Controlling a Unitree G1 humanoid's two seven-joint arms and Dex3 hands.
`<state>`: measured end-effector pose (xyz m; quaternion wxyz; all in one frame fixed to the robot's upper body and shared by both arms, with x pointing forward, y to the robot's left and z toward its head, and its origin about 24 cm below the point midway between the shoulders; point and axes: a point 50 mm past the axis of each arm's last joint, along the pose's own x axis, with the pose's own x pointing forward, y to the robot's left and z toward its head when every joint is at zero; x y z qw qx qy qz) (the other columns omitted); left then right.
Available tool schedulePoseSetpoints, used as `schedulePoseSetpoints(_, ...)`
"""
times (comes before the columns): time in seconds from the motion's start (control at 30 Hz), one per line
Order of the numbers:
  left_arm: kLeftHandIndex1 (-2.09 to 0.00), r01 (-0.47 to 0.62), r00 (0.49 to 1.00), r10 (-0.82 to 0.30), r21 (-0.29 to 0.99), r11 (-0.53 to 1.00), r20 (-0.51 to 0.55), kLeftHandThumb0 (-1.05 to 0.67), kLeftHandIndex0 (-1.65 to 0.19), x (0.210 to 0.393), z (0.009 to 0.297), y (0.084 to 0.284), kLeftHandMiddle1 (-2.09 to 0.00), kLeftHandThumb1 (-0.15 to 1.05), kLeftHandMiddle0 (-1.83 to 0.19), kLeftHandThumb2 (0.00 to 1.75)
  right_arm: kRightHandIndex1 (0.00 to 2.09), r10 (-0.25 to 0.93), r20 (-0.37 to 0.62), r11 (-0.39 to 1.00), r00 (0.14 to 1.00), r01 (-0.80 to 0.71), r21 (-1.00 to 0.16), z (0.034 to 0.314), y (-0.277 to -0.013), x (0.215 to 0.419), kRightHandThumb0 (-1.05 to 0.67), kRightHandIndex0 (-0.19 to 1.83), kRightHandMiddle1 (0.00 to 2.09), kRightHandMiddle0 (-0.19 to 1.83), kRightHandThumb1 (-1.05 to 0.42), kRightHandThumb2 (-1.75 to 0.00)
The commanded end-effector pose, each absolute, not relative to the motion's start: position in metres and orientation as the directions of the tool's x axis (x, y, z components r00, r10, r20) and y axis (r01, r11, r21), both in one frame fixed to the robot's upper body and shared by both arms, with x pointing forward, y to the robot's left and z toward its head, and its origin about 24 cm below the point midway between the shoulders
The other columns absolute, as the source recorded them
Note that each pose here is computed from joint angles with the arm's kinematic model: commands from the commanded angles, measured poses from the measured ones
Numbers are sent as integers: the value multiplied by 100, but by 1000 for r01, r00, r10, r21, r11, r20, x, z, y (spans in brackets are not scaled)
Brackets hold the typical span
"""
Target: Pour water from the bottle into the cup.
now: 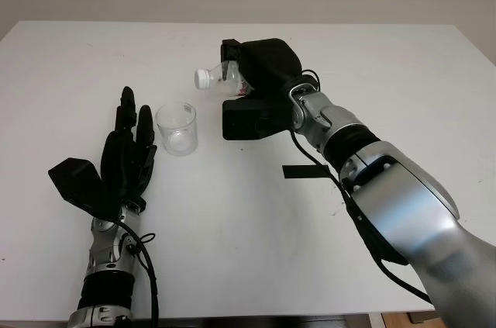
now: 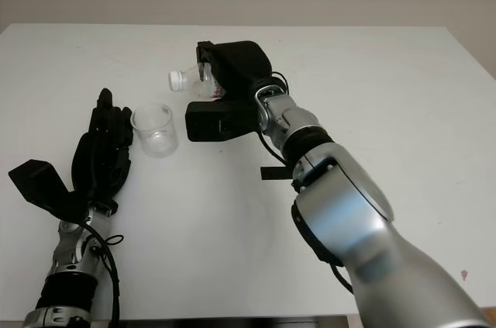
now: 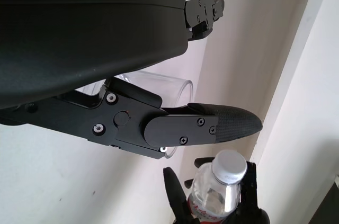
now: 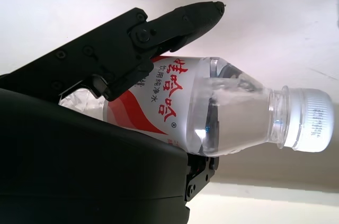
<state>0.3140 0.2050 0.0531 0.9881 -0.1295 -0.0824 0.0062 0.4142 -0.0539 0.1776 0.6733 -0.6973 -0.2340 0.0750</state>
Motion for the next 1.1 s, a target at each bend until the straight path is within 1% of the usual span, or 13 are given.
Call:
schedulePoseSetpoints(0.0, -5, -6, 994, 34, -270, 963, 101, -74, 16, 308, 38, 202, -6, 105, 12, 39, 209, 458, 265, -19, 848, 307, -951, 195, -41, 414, -39, 106, 209, 58, -105, -21)
schedulePoseSetpoints(0.17, -5, 2, 995, 26, -267, 964, 100, -74, 17, 309, 37, 201, -5, 105, 13, 40, 209, 472, 294, -50, 831, 358, -932, 196, -31, 411, -40, 101, 209, 46, -105, -16)
schedulePoseSetpoints(0.2, -5, 1, 995, 27, -268, 964, 101, -74, 16, 309, 36, 200, -5, 105, 13, 41, 209, 472, 295, -44, 831, 357, -933, 197, -29, 411, -40, 99, 209, 36, -105, -15)
schedulePoseSetpoints(0.23, -5, -2, 994, 30, -269, 963, 101, -74, 16, 309, 36, 200, -5, 105, 13, 41, 209, 471, 302, -33, 829, 358, -933, 198, -26, 410, -41, 96, 205, 25, -105, -14)
schedulePoseSetpoints(0.27, -6, -6, 994, 35, -272, 962, 101, -75, 16, 309, 36, 199, -6, 105, 12, 40, 209, 470, 309, -23, 827, 362, -932, 199, -24, 410, -44, 92, 188, 21, -105, -10)
schedulePoseSetpoints(0.37, -6, -17, 994, 46, -273, 962, 101, -75, 14, 309, 35, 198, -6, 105, 11, 39, 209, 485, 320, -18, 814, 375, -927, 202, -15, 407, -46, 88, 165, 22, -104, -6)
schedulePoseSetpoints(0.47, -6, -21, 994, 49, -267, 963, 101, -75, 14, 309, 34, 196, -6, 105, 11, 41, 209, 504, 315, -42, 804, 387, -921, 204, -9, 406, -46, 88, 181, 20, -105, -11)
schedulePoseSetpoints(0.6, -6, -27, 993, 56, -275, 961, 101, -76, 14, 309, 33, 195, -6, 105, 11, 41, 209, 531, 304, -83, 791, 405, -910, 205, -4, 404, -45, 84, 189, 14, -105, -16)
schedulePoseSetpoints(0.67, -6, -31, 993, 61, -279, 960, 98, -76, 14, 309, 32, 196, -6, 105, 11, 41, 209, 557, 297, -112, 775, 425, -898, 205, -2, 403, -44, 84, 180, 17, -105, -13)
schedulePoseSetpoints(0.7, -6, -32, 993, 62, -278, 960, 97, -76, 14, 309, 32, 196, -6, 105, 10, 41, 209, 569, 296, -125, 767, 437, -891, 205, -1, 403, -44, 83, 164, 23, -104, -9)
schedulePoseSetpoints(0.77, -6, -31, 994, 59, -275, 961, 94, -76, 14, 309, 31, 197, -6, 105, 11, 41, 209, 600, 294, -181, 744, 484, -856, 204, -1, 402, -44, 85, 152, 28, -102, -6)
schedulePoseSetpoints(0.9, -6, -29, 994, 58, -282, 959, 94, -76, 14, 308, 30, 198, -5, 105, 11, 40, 209, 650, 276, -281, 708, 562, -778, 202, -1, 401, -44, 99, 176, 25, -102, -6)
schedulePoseSetpoints(1.07, -6, -34, 994, 62, -288, 957, 91, -76, 14, 307, 30, 198, -6, 105, 10, 39, 209, 686, 248, -343, 684, 604, -720, 200, 0, 400, -42, 101, 184, 22, -102, -5)
